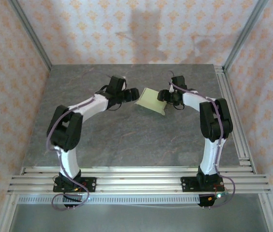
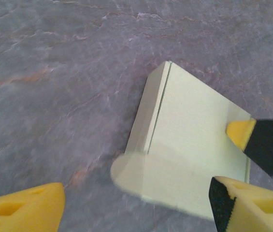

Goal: Fold the paper box

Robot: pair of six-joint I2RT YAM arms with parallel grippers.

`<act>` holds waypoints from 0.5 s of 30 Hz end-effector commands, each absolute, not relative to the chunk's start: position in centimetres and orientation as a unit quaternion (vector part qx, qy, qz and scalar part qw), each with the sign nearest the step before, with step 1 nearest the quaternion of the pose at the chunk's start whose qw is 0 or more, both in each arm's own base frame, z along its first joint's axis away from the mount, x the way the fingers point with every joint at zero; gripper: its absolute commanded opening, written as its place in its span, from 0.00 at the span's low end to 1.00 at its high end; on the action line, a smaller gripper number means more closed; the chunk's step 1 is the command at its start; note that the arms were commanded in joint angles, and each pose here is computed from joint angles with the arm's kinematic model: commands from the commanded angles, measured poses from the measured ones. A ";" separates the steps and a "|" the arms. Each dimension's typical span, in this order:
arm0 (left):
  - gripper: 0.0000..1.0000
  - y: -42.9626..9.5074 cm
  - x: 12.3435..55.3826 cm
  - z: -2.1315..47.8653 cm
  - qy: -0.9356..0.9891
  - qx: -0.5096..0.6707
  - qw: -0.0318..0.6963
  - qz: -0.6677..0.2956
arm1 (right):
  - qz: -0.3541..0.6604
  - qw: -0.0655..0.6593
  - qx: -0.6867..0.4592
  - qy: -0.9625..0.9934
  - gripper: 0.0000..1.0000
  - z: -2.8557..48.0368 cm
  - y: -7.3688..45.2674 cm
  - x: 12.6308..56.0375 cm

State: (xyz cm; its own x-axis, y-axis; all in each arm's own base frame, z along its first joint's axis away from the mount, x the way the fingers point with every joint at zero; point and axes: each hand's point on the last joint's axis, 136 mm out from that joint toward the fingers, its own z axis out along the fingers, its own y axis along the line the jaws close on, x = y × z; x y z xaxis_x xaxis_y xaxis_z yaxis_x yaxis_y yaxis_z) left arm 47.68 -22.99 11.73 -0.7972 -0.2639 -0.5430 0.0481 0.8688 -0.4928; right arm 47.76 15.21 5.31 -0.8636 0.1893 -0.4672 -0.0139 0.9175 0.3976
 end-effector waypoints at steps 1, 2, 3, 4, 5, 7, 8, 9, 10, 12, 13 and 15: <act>0.74 -24.4 48.5 9.4 0.934 -0.027 0.258 -0.246 | 0.181 0.212 0.010 0.960 0.62 3.1 14.6 46.3; 0.71 -24.9 48.9 9.0 0.936 -0.020 0.250 -0.249 | 0.185 0.212 0.007 0.960 0.61 3.2 14.8 46.3; 0.68 -25.5 49.4 8.6 0.937 -0.014 0.242 -0.253 | 0.189 0.213 0.004 0.959 0.60 3.4 14.9 46.4; 0.65 -25.8 49.9 8.1 0.938 -0.013 0.235 -0.253 | 0.196 0.213 -0.001 0.957 0.60 3.6 15.1 46.4; 0.62 -26.1 50.2 7.7 0.940 -0.009 0.228 -0.255 | 0.201 0.214 -0.004 0.956 0.60 3.7 15.2 46.4; 0.59 -26.4 50.7 6.9 0.943 -0.010 0.217 -0.252 | 0.214 0.214 -0.010 0.953 0.60 4.0 15.6 46.4; 0.57 -26.5 50.8 6.7 0.944 -0.010 0.212 -0.252 | 0.222 0.213 -0.013 0.951 0.60 4.1 15.8 46.4; 0.54 -26.8 50.7 6.4 0.945 -0.009 0.206 -0.255 | 0.229 0.212 -0.015 0.950 0.60 4.2 16.0 46.4; 0.51 -27.1 50.7 6.3 0.944 -0.009 0.204 -0.258 | 0.237 0.209 -0.019 0.949 0.60 4.3 16.2 46.4; 0.42 -28.1 50.0 6.1 0.944 -0.002 0.195 -0.266 | 0.258 0.201 -0.030 0.944 0.60 4.4 16.9 46.1; 0.39 -28.5 49.6 6.0 0.945 0.002 0.191 -0.267 | 0.269 0.194 -0.036 0.943 0.60 4.3 17.4 45.9; 0.34 -29.3 48.5 5.9 0.945 0.007 0.186 -0.269 | 0.284 0.179 -0.045 0.941 0.60 4.1 17.9 45.6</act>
